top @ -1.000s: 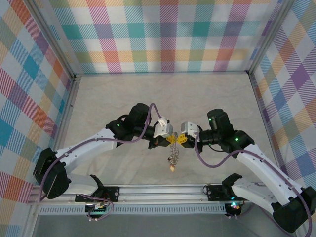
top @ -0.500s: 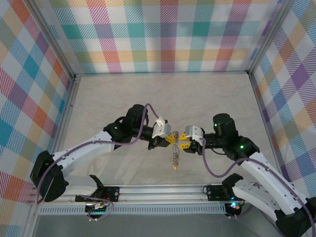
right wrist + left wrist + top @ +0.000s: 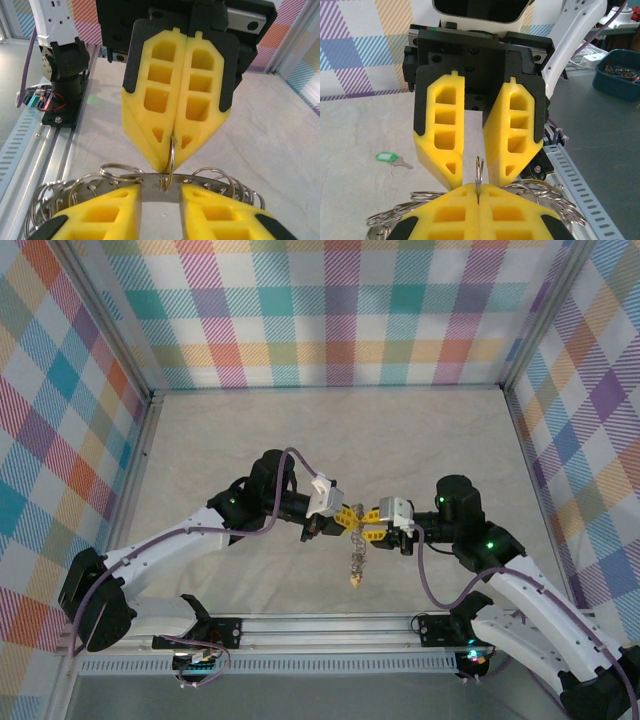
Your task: Put the keys on the keyring
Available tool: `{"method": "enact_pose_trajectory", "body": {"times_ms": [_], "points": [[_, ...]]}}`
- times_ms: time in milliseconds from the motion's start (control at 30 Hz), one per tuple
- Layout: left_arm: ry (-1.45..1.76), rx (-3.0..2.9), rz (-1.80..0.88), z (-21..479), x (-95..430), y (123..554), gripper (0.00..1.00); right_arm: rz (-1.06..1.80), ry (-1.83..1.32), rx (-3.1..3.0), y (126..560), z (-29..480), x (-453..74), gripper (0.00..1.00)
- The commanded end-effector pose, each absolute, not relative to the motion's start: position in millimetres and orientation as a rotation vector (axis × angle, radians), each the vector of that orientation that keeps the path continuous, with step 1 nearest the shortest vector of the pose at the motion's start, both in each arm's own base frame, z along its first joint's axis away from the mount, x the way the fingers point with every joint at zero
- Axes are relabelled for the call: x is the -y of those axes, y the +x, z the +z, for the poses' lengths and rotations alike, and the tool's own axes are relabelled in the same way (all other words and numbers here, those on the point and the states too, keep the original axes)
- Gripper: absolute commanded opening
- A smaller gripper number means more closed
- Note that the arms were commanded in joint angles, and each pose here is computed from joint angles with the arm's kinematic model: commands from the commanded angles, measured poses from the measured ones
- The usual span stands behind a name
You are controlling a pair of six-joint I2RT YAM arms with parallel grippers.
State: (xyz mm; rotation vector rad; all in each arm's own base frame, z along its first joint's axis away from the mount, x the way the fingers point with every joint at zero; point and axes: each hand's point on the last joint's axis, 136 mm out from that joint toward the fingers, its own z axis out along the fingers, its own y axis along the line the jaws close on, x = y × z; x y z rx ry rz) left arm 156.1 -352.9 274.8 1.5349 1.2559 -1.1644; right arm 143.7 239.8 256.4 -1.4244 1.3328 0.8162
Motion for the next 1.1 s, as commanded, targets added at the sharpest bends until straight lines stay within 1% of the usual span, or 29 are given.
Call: {"method": "enact_pose_trajectory", "body": {"times_ms": [0, 200, 433, 600, 833, 967, 1067], "points": [[1.517, -1.151, -1.182, 294.1, 351.4, 151.7, 0.00, 0.836, -1.424, -1.245, 139.3, 269.8, -242.8, 0.22], [1.515, -1.141, -1.195, 294.3, 351.5, 149.7, 0.00, 0.838, -1.411, -1.235, 141.2, 271.2, -244.0, 0.19], [1.508, -1.155, -1.182, 291.5, 352.7, 153.6, 0.00, 0.830, -1.398, -1.220, 143.9, 275.7, -245.1, 0.20], [1.509, -1.163, -1.177, 288.7, 353.4, 154.4, 0.00, 0.829, -1.378, -1.223, 147.2, 277.1, -245.9, 0.18], [1.523, -1.172, -1.175, 283.7, 353.7, 153.6, 0.00, 0.852, -1.367, -1.223, 146.7, 276.5, -247.2, 0.18], [1.519, -1.173, -1.166, 283.7, 353.1, 154.5, 0.00, 0.862, -1.373, -1.230, 146.7, 274.2, -248.0, 0.11], [1.517, -1.180, -1.161, 282.1, 353.1, 155.0, 0.00, 0.864, -1.374, -1.229, 147.1, 273.8, -248.7, 0.08]]}}
